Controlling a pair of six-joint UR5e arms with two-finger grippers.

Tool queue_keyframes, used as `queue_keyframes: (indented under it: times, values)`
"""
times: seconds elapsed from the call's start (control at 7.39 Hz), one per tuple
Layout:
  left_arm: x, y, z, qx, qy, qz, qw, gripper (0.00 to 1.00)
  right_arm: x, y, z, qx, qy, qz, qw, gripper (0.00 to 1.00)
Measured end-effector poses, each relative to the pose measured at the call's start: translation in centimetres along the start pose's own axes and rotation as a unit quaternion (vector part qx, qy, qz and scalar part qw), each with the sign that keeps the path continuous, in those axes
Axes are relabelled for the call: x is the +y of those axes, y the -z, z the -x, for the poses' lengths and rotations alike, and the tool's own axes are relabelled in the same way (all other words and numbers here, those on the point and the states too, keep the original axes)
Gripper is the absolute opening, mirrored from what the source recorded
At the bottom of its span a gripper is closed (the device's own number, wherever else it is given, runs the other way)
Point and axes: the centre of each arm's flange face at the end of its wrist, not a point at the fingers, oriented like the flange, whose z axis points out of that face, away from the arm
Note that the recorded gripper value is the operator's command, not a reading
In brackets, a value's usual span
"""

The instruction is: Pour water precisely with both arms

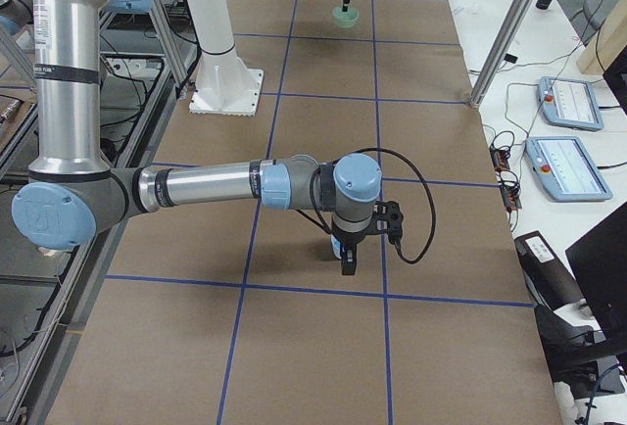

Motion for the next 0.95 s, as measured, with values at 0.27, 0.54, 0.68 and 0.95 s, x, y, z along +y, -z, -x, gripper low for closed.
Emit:
queue_keyframes:
  times: [0.27,0.54,0.68,0.95]
  values:
    - [-0.9,0.0,-9.0,0.029,0.057,0.001,0.9979,0.0,0.0,0.2,-0.1,0.0,-0.002,-0.002,1.0,1.0]
    - [-0.4,-2.4,-19.3,0.047,0.107,0.002,0.9931,0.0,-0.2,0.5,0.0,0.003,0.0,-0.005,1.0,1.0]
    - [0.0,-4.7,-24.4,0.048,0.126,-0.005,0.9909,0.0,-0.4,0.5,0.0,0.004,0.001,-0.005,1.0,1.0]
    - [0.2,-9.5,-32.8,0.037,0.147,-0.022,0.9882,0.0,-0.4,0.6,0.0,0.005,0.001,-0.006,1.0,1.0]
